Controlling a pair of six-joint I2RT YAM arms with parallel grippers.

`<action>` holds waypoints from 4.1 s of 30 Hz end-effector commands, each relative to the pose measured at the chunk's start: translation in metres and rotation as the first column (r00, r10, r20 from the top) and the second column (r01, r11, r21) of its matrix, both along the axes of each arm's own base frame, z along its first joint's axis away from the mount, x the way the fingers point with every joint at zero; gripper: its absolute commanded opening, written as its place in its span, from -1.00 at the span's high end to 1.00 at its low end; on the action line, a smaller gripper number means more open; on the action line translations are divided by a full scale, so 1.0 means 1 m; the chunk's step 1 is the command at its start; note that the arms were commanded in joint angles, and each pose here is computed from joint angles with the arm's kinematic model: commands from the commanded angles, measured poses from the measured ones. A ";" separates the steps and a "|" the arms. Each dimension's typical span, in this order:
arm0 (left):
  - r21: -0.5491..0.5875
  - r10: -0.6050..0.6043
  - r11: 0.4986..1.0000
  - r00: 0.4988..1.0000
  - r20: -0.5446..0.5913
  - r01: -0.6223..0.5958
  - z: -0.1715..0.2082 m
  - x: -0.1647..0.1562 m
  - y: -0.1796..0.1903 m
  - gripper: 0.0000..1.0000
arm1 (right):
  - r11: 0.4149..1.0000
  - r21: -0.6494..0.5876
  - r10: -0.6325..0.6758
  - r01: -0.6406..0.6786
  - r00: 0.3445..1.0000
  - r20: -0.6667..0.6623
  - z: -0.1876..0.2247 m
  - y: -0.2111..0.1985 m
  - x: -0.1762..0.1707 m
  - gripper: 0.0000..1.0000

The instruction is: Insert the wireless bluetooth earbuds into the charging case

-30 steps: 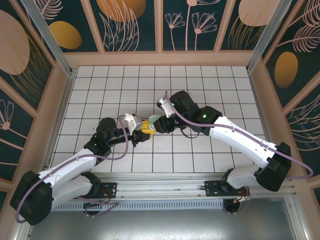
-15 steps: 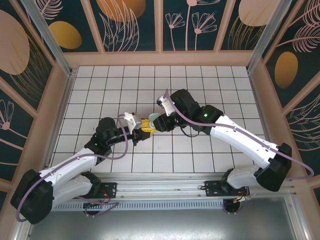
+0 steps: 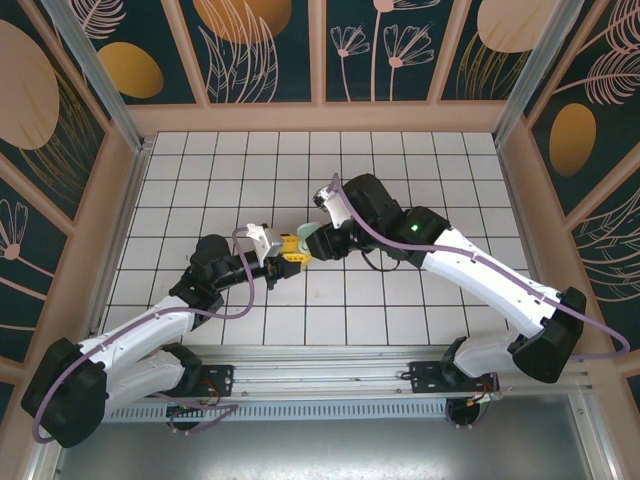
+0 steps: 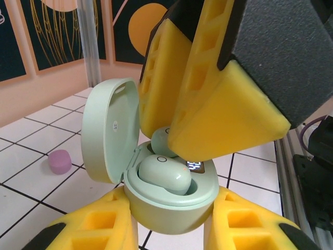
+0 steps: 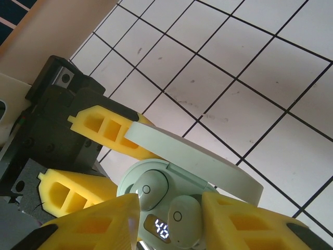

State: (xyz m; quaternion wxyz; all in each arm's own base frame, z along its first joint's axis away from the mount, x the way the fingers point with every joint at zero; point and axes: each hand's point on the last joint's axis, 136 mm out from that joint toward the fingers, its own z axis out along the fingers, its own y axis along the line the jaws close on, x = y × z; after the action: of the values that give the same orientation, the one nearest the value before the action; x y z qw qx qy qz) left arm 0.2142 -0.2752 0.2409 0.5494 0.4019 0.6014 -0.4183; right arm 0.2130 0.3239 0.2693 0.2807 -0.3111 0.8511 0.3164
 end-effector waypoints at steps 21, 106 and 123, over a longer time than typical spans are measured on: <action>-0.042 -0.093 0.995 0.995 0.041 0.095 0.014 -0.014 -0.008 0.98 | 0.996 0.064 -0.063 0.056 0.991 0.122 0.044 -0.005 0.015 0.25; -0.173 -0.059 0.983 0.997 0.040 0.065 0.052 -0.001 -0.011 0.87 | 0.768 0.614 0.104 0.182 0.910 -0.400 0.041 -0.019 -0.005 0.59; -0.035 0.430 0.902 0.902 -0.039 -0.431 0.006 0.044 0.052 -0.92 | 0.817 0.366 -0.194 0.446 0.809 -0.554 -0.084 -0.046 0.090 0.75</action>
State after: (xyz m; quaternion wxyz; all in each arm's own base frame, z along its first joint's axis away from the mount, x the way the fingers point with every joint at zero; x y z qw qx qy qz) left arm 0.2472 -0.2410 0.2612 0.6212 0.2728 0.6431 -0.3551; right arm 0.2931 0.2749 0.2059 0.1692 0.0310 0.8194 0.5468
